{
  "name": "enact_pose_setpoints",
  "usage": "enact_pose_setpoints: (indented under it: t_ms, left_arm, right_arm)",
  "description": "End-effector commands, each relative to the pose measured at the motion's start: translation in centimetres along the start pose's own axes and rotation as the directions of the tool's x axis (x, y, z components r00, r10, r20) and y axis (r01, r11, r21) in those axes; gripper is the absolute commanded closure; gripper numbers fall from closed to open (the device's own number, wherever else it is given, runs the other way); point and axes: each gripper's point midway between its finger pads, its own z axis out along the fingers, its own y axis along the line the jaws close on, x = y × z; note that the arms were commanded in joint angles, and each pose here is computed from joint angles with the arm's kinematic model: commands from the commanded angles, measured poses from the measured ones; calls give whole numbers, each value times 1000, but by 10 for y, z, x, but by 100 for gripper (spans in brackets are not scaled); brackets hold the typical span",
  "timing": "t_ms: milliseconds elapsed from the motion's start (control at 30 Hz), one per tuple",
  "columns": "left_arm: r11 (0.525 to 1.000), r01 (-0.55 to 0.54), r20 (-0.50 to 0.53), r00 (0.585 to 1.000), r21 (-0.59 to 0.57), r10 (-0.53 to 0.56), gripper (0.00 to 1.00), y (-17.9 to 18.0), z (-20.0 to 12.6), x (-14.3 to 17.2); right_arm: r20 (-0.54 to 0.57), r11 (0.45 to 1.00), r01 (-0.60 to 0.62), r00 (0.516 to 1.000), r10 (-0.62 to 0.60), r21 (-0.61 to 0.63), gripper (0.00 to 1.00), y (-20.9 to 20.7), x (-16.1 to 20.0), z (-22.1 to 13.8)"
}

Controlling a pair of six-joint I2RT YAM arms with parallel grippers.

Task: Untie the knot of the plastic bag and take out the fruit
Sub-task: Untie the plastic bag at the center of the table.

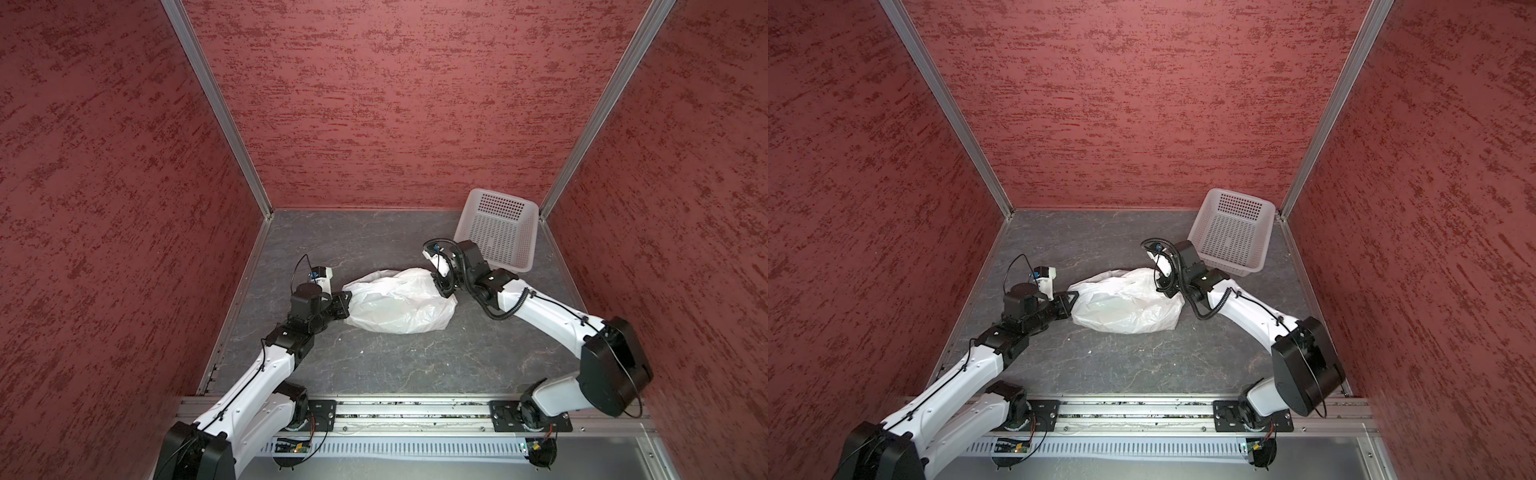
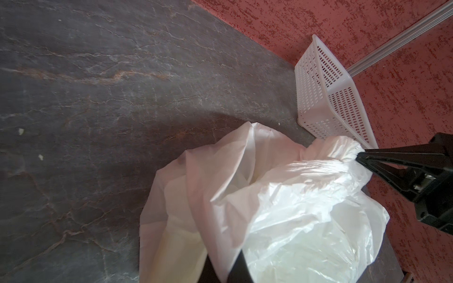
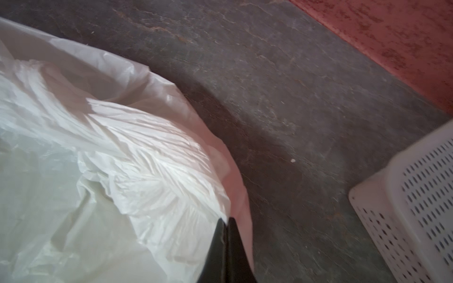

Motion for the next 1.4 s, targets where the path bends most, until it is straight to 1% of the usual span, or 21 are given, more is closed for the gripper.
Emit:
enact_pose_setpoints:
  t_ms: [0,200,267,333,367,400,433,467,500,600,700,767,933,1100,1233,1367]
  left_arm:
    - [999,45,8,999,-30,-44,100,11,-4,1]
    - [992,107,3,994,-71,-107,100,26,-6,8]
    - [987,130,0,991,-91,-130,100,32,-7,11]
    - [986,136,-4,991,-92,-137,100,33,-7,12]
    - [988,130,-6,991,-81,-131,89,30,-7,11]
    - [990,122,-8,992,-71,-122,75,26,-8,10]
    - [993,102,-11,995,-63,-103,53,20,-9,8]
    - [996,74,-9,997,-58,-75,36,13,-12,5]
    - [998,39,-2,999,-53,-39,25,4,-14,0]
    - [995,-91,24,995,-47,93,1,-28,-24,-15]
    - [983,-185,37,982,-16,186,0,-62,-28,-26]
    - [975,-221,30,975,10,221,0,-81,-25,-30]
    - [957,-280,1,960,70,281,0,-117,0,-35]
    - [943,-328,-22,944,61,330,0,-135,18,-39]
    - [920,-388,-85,916,60,392,1,-140,37,-29]
    - [888,-449,-111,882,104,459,0,-155,52,-23]
  right_arm:
    - [49,980,-144,989,138,139,100,-33,2,-23]
    - [81,924,-310,951,299,225,100,-57,28,-44]
    - [86,912,-339,941,328,230,100,-59,34,-47]
    - [98,919,-343,939,330,192,100,-52,32,-48]
    - [115,924,-345,937,330,164,100,-48,29,-50]
    - [136,930,-343,936,326,132,100,-43,24,-53]
    - [159,935,-340,933,322,101,100,-39,19,-57]
    - [180,940,-335,931,318,70,100,-34,14,-61]
    - [196,944,-327,929,313,41,100,-30,9,-64]
    - [231,953,-302,926,300,-28,100,-17,0,-75]
    - [252,955,-285,921,297,-86,100,-5,-4,-84]
    - [265,953,-279,916,301,-119,100,2,-5,-89]
    - [280,949,-260,911,302,-179,100,21,0,-96]
    - [269,940,-279,907,325,-197,100,28,7,-97]
    - [284,933,-296,894,346,-204,100,29,12,-103]
    - [279,932,-306,894,351,-194,100,28,17,-104]
